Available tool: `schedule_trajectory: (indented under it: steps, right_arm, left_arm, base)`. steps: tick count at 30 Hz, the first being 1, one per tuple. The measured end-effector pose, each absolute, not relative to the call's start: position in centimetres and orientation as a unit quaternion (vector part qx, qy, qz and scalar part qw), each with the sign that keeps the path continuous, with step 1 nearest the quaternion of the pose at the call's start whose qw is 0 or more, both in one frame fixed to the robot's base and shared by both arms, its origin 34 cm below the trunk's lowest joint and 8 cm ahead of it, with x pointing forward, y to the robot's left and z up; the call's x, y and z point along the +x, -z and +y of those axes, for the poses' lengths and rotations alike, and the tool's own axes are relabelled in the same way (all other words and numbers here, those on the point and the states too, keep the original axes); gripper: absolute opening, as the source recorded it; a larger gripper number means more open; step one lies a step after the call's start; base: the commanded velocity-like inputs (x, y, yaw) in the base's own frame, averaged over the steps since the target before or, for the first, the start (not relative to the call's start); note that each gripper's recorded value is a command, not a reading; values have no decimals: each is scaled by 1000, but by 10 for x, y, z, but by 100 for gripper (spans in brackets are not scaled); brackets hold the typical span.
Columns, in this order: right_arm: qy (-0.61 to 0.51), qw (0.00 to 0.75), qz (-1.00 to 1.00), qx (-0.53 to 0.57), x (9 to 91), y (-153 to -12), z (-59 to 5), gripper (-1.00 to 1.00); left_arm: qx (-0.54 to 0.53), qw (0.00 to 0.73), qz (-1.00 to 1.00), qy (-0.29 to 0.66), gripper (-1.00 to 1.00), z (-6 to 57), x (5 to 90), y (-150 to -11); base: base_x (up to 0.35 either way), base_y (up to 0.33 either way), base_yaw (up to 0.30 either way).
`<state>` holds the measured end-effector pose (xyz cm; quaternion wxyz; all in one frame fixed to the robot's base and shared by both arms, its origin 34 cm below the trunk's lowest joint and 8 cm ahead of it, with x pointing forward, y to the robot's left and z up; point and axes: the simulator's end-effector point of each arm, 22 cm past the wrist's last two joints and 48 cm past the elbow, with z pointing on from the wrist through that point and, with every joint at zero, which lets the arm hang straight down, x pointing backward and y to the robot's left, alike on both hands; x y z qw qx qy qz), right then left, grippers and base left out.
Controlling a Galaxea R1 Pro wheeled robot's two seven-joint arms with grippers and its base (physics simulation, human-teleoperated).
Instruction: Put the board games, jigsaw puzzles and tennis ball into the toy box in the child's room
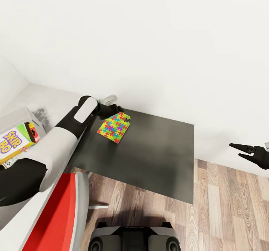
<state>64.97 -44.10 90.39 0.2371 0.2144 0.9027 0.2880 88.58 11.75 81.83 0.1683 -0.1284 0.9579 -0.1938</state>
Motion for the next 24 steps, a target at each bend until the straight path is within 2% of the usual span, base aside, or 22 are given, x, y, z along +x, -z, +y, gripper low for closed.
schedule_trajectory:
  steps: [24]
  right_arm:
    - [-288,237,903,214,650,-904,-441,100]
  left_arm:
    - [-140,169,963,155,100,148,887,-813]
  base:
    - [0,0,0]
